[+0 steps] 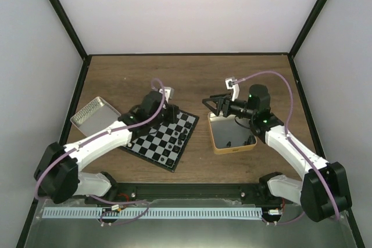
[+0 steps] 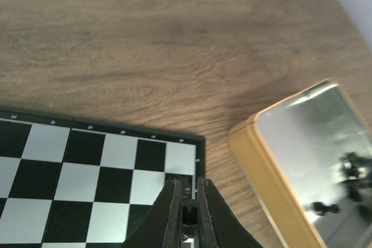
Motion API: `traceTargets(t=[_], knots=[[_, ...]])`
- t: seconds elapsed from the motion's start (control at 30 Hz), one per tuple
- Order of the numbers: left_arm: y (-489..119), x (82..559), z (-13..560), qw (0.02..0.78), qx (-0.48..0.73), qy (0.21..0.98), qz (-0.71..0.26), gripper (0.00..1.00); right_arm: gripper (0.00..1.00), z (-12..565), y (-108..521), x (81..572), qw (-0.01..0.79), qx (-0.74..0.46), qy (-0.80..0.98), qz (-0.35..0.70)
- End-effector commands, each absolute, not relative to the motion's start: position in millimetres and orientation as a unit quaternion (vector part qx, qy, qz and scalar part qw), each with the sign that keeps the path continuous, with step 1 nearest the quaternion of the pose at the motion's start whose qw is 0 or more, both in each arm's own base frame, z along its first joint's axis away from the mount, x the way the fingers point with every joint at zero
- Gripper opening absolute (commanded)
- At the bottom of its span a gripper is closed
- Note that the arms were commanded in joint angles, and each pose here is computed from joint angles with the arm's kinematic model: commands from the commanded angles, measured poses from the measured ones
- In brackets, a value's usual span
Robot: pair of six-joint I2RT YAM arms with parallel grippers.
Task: Set up the chess pieces on the board
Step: Place the chess piece on the chessboard.
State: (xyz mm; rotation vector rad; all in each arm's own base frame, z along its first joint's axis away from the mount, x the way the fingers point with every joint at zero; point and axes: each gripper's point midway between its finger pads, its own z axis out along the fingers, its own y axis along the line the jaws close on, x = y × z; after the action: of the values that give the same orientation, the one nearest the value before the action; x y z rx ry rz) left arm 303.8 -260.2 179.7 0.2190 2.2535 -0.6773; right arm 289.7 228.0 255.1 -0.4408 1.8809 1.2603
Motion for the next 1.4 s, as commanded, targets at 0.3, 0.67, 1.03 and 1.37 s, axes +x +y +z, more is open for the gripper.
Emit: traceTargets(t=[0.3,0.67,1.03,1.37], knots=[[-278.9,333.2,121.1,0.422,0.118,0.884,-0.163,0.04,0.73,242.9,221.5,295.6,0.399,-0.135,0.762,0.492],[-296.2,354.8,89.1,0.427,0.148,0.881,-0.137,0.04,0.73,238.1,220.9,297.0,0.394,-0.129,0.767,0.489],[-303.6,360.0,66.4,0.414,0.171,0.886,-0.125,0.04,0.72,235.8,221.3,299.2,0.392,-0.128,0.77,0.487],[-301.7,355.9,56.1,0.397,0.183,0.892,-0.115,0.13,0.72,235.1,220.9,300.1,0.392,-0.126,0.772,0.485]])
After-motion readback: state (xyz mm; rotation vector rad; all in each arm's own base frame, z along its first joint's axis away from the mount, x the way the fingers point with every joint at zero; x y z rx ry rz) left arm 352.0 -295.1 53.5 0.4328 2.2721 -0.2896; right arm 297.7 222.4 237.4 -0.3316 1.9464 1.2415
